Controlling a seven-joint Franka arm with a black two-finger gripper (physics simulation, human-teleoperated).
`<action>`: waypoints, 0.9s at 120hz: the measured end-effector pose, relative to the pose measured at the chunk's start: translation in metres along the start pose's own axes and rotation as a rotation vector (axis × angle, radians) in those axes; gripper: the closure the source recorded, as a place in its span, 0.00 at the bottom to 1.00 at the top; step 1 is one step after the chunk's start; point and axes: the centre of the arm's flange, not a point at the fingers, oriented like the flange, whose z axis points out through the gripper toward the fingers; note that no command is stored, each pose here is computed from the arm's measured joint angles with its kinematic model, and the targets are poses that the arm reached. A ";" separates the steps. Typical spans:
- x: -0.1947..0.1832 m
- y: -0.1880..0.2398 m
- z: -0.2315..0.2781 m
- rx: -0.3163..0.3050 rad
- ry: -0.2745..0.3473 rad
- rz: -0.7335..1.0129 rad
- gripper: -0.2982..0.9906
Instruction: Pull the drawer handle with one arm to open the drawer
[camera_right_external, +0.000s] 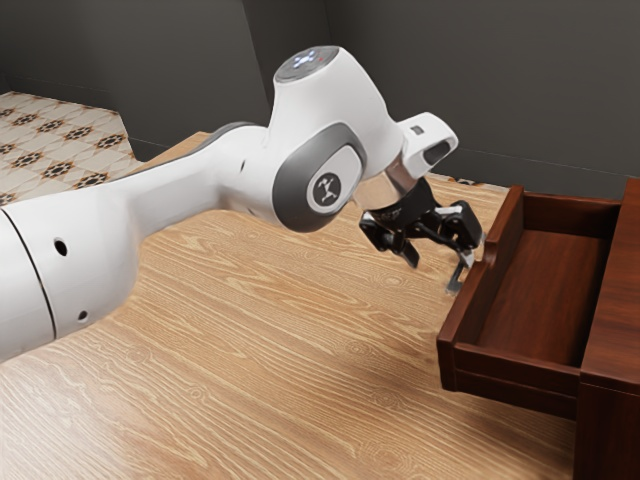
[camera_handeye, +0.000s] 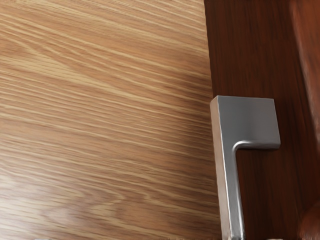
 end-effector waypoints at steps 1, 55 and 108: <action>0.000 0.001 -0.002 -0.001 0.002 0.002 0.31; -0.122 0.054 -0.246 0.034 -0.070 -0.167 0.24; -0.161 0.003 -0.184 0.379 -0.273 -0.678 0.23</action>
